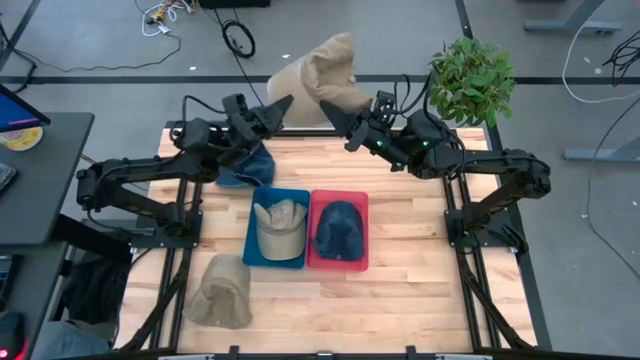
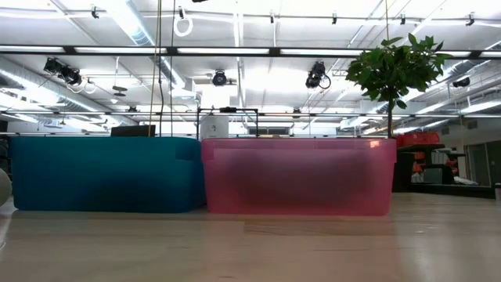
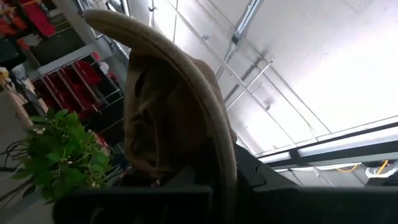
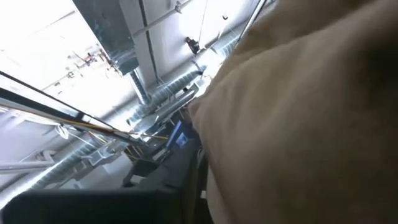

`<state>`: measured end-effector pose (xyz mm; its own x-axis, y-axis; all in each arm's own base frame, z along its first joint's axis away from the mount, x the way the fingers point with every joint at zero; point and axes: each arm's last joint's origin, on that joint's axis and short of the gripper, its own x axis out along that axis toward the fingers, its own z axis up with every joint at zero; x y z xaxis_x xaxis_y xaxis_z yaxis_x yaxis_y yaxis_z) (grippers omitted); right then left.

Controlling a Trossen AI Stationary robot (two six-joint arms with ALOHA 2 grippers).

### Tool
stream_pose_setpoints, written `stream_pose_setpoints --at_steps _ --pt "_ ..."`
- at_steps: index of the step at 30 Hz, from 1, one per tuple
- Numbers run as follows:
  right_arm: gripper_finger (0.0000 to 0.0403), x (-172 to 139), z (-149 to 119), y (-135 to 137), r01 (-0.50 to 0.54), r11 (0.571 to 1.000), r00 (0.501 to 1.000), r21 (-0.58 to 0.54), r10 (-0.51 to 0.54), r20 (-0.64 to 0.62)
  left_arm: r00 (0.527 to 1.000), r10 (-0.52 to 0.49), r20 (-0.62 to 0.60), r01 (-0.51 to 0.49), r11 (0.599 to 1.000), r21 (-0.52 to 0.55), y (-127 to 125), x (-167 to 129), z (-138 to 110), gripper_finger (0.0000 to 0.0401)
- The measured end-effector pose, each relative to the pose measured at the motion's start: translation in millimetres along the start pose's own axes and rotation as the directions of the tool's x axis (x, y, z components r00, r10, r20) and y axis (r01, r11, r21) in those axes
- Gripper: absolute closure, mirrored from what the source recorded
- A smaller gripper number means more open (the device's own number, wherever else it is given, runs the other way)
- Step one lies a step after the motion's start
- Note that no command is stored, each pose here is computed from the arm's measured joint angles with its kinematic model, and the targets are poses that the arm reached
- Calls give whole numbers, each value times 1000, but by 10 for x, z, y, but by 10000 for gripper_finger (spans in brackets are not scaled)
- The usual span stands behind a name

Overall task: Pick & Place hat
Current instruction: Put the top brown cap into the blue bin

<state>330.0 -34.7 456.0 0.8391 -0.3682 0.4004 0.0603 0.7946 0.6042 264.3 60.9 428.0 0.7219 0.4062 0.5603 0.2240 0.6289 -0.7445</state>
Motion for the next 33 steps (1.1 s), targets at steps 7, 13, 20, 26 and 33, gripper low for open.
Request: stream_pose_setpoints --at_steps 7,13,20,26,33 --pt "389 0 5 4 -5 999 1000 -49 5 4 1000 -8 6 8 1000 7 -4 1 2 388" --pt "394 11 24 -26 -6 1000 1000 -22 6 4 1000 -14 -3 14 1000 3 -5 1 1 385" --pt "398 10 43 -5 -41 999 999 8 41 15 997 -58 -50 60 998 31 -23 0 -8 331" --pt "398 -29 145 21 -45 999 998 20 45 35 987 -120 -105 128 989 78 -87 -23 16 240" --pt "399 -217 423 6 29 999 998 -32 -30 -50 959 -203 -198 205 979 -9 -288 -145 196 165"
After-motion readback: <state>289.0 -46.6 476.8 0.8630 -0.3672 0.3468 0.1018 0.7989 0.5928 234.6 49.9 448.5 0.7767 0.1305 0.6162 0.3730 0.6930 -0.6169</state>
